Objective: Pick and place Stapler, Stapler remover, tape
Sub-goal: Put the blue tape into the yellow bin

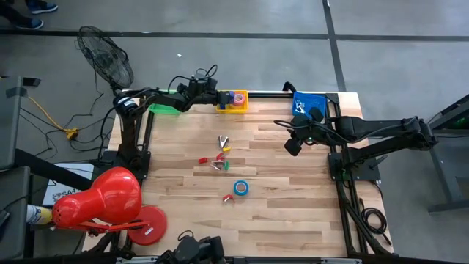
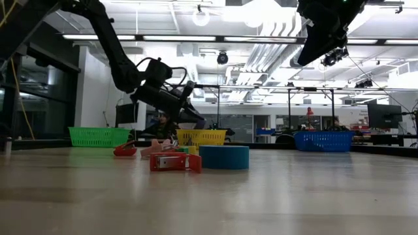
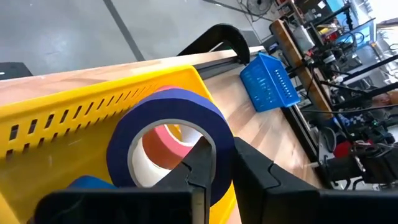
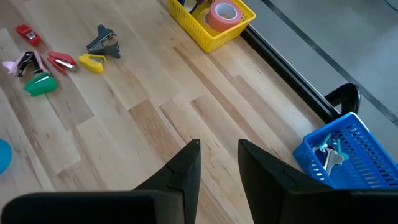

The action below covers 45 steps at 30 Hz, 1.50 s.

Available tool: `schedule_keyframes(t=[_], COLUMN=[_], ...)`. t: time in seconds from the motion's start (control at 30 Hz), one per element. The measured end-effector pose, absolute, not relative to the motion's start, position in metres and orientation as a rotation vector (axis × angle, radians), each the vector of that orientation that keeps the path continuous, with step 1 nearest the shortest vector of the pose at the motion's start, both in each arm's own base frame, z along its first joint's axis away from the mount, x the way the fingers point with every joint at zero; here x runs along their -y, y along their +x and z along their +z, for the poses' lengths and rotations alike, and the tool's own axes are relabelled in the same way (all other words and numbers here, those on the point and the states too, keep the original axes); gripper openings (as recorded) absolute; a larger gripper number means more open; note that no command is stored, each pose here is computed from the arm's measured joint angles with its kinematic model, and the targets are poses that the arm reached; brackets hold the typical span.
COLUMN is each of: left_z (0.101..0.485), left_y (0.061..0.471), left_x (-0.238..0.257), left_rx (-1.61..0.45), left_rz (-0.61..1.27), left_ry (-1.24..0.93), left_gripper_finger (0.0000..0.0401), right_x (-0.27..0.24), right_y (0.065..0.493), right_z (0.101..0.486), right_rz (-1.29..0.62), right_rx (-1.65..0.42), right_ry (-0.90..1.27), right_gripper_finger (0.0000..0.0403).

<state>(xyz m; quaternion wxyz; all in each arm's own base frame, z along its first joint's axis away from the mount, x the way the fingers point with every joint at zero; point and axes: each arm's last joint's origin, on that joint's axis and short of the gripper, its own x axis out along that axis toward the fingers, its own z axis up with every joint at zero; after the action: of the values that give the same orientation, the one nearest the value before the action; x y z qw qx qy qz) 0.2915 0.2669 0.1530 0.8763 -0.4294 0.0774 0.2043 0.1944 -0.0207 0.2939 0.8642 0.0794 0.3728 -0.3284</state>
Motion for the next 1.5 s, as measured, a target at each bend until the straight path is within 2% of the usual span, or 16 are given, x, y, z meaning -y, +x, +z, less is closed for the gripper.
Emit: schedule_keyframes(t=[0.2, 0.6, 0.93, 1.07, 1.5], left_z=[0.15, 0.15, 0.149, 0.151, 0.151], left_y=[0.291, 0.291, 0.287, 0.281, 0.279], left_x=[-0.267, -0.267, -0.27, -0.276, -0.277], left_rx=[-0.176, -0.187, -0.2, -0.192, -0.195], left_rz=[0.433, 0.431, 0.431, 0.414, 0.37], left_ry=[-0.909, -0.884, -0.883, -0.879, -0.876], left_gripper_finger=[0.0069, 0.009, 0.0197, 0.0224, 0.0233], right_x=[0.021, 0.021, 0.021, 0.02, 0.021], right_y=[0.194, 0.194, 0.194, 0.195, 0.195], right_z=[0.294, 0.294, 0.294, 0.294, 0.294], right_rz=[-0.685, -0.686, -0.689, -0.689, -0.689], right_rx=[-0.782, -0.781, -0.777, -0.777, -0.777], right_ry=[0.168, 0.172, 0.187, 0.188, 0.188], right_gripper_finger=[0.0099, 0.0099, 0.0099, 0.0099, 0.0099])
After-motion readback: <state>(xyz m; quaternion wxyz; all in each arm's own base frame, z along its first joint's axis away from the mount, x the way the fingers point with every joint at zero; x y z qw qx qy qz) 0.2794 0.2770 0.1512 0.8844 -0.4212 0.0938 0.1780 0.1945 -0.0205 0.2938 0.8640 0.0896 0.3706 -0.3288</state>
